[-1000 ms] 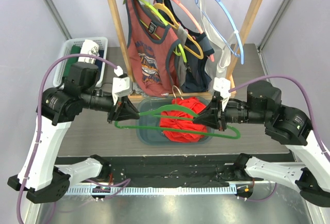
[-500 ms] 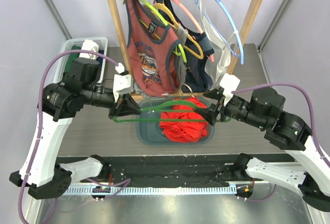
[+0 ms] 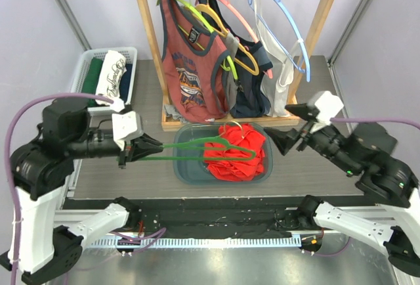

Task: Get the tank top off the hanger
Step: Place the hanger at the clothesline.

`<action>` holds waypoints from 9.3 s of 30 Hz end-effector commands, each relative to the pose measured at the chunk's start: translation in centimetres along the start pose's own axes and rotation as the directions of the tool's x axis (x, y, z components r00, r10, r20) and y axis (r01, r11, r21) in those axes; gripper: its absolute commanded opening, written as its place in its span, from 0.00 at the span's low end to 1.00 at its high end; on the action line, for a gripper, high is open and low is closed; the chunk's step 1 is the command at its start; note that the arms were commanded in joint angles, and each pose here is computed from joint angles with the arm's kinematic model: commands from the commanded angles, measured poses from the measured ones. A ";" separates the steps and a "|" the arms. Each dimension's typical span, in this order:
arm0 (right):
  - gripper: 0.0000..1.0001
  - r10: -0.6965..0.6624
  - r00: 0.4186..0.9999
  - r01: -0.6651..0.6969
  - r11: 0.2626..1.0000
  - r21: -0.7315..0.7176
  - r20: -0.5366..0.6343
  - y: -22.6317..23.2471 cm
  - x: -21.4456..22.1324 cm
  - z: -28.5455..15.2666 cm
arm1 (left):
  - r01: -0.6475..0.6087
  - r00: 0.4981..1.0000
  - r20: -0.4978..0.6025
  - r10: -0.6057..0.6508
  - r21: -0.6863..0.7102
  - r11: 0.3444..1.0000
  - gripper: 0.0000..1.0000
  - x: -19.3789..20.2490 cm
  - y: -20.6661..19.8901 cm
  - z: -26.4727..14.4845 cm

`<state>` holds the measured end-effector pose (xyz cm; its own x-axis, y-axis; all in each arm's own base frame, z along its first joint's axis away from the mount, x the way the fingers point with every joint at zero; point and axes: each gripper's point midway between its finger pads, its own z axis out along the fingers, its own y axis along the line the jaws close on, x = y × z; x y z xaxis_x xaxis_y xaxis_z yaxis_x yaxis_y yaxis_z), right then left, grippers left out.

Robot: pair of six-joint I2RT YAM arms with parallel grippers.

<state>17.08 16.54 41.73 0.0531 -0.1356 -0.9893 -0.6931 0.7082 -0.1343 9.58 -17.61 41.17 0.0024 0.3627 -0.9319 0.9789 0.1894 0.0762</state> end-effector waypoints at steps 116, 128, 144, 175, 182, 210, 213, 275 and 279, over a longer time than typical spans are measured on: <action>0.72 0.211 0.972 -0.215 0.976 0.029 0.103 -0.5 -3.4 -2.2 | 0.459 0.881 0.473 -0.019 -0.844 0.278 0.00 -8.1 27.9 -5.1; 0.72 0.215 0.970 -0.221 0.974 0.047 0.114 -0.9 -3.5 -3.1 | 0.377 0.924 0.382 -0.006 -0.908 0.181 0.00 -6.3 30.8 -4.7; 0.71 0.216 0.974 -0.219 0.975 0.032 0.072 -0.3 -2.3 -2.6 | 0.493 0.861 0.509 -0.007 -0.830 0.260 0.00 -8.2 24.8 -7.8; 0.71 0.256 0.962 -0.261 0.965 0.041 0.092 -0.6 -2.2 -4.4 | 0.440 0.895 0.436 -0.095 -0.829 0.345 0.00 -8.3 28.0 1.1; 0.70 0.257 0.962 -0.263 0.964 0.052 0.091 -0.8 -2.4 -4.6 | 0.442 0.885 0.459 -0.072 -0.785 0.434 0.00 -11.9 27.0 5.4; 0.70 0.231 0.972 -0.235 0.968 0.085 0.047 -1.3 -1.7 -5.1 | 0.306 0.917 0.386 0.096 -0.839 0.450 0.00 -16.8 24.9 6.5; 0.70 0.232 0.972 -0.235 0.969 0.079 0.040 -1.2 -1.6 -4.9 | 0.293 0.927 0.364 0.091 -0.853 0.432 0.00 -15.8 25.0 5.4; 0.79 0.300 0.938 -0.336 0.911 0.239 0.176 -3.7 -10.6 13.7 | 0.140 0.974 0.197 0.113 -0.912 0.386 1.00 -7.7 22.0 -5.5; 0.80 0.321 0.929 -0.362 0.893 0.268 0.185 -4.4 -10.4 14.2 | 0.140 0.970 0.205 0.133 -0.912 0.385 1.00 -8.5 21.6 -6.1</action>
<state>29.95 26.78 45.78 -0.1553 0.0532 -0.9864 -0.4869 0.8647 0.1233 29.94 -11.02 50.47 0.0943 0.1830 -0.9786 0.1859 0.9624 0.1979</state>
